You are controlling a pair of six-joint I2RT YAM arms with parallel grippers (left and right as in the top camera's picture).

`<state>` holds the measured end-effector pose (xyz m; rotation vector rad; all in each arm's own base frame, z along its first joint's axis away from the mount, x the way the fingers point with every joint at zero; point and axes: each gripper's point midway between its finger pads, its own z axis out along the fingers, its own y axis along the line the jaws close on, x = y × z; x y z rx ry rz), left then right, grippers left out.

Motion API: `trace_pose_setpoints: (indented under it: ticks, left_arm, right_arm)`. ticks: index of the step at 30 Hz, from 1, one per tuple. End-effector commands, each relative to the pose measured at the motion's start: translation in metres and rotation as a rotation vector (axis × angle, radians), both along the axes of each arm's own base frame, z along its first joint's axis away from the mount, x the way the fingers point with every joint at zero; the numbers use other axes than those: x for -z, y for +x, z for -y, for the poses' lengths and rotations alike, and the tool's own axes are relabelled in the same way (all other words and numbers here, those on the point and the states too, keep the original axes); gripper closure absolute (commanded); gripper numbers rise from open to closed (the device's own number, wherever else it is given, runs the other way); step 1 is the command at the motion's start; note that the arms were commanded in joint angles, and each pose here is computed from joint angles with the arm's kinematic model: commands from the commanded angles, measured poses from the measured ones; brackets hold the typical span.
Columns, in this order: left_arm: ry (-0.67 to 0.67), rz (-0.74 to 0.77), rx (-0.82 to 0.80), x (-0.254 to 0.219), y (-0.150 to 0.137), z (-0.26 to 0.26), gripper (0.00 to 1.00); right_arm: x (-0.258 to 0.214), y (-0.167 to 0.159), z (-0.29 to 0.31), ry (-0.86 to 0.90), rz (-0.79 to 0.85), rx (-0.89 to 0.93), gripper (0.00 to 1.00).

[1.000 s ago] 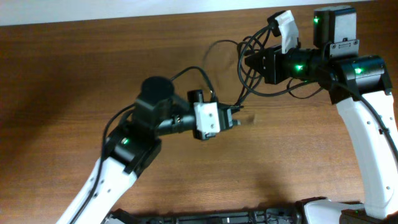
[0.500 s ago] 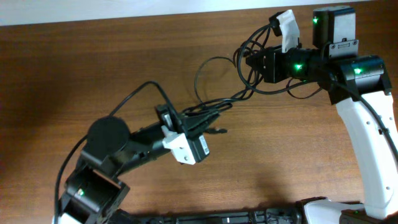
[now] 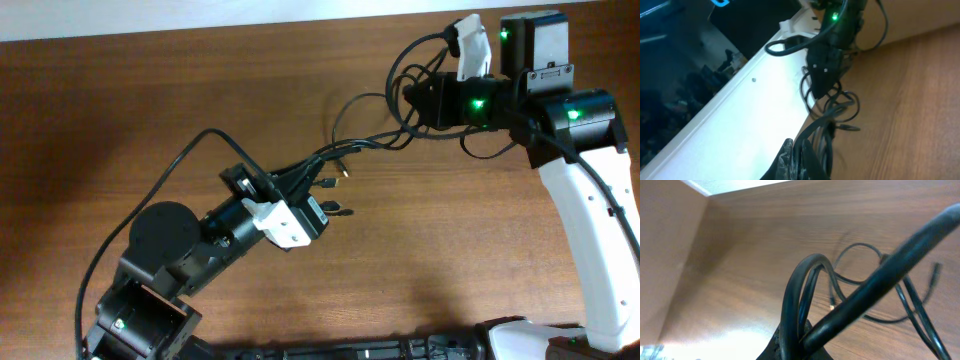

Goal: Untangle cables

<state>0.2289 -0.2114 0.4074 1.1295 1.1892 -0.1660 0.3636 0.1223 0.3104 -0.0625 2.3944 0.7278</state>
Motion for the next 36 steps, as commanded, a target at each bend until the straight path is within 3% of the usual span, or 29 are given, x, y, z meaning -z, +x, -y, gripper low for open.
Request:
trace_pose_setpoints:
  ticks: [1, 18, 27, 31, 36]
  left_arm:
    - [-0.025, 0.042, -0.129, -0.017, 0.004, -0.024, 1.0]
    - [0.021, 0.003, -0.302, -0.002, 0.022, -0.048, 1.0]
    - [0.019, -0.027, -0.279, 0.003, 0.021, -0.044, 1.0]
    - [0.044, -0.083, -0.171, 0.019, 0.018, -0.023, 1.0]
    - [0.074, -0.131, -0.124, 0.035, 0.025, -0.009, 0.71]
  right_arm:
    - [0.007, 0.014, 0.043, -0.124, -0.01, 0.232, 0.96]
    - [0.012, 0.011, 0.058, -0.121, -0.052, 0.277, 0.96]
    - [0.012, 0.011, 0.057, -0.119, -0.052, 0.275, 0.96]
    - [0.012, 0.011, 0.056, -0.115, -0.052, 0.271, 0.96]
    - [0.012, 0.011, 0.056, -0.115, -0.052, 0.271, 0.96]
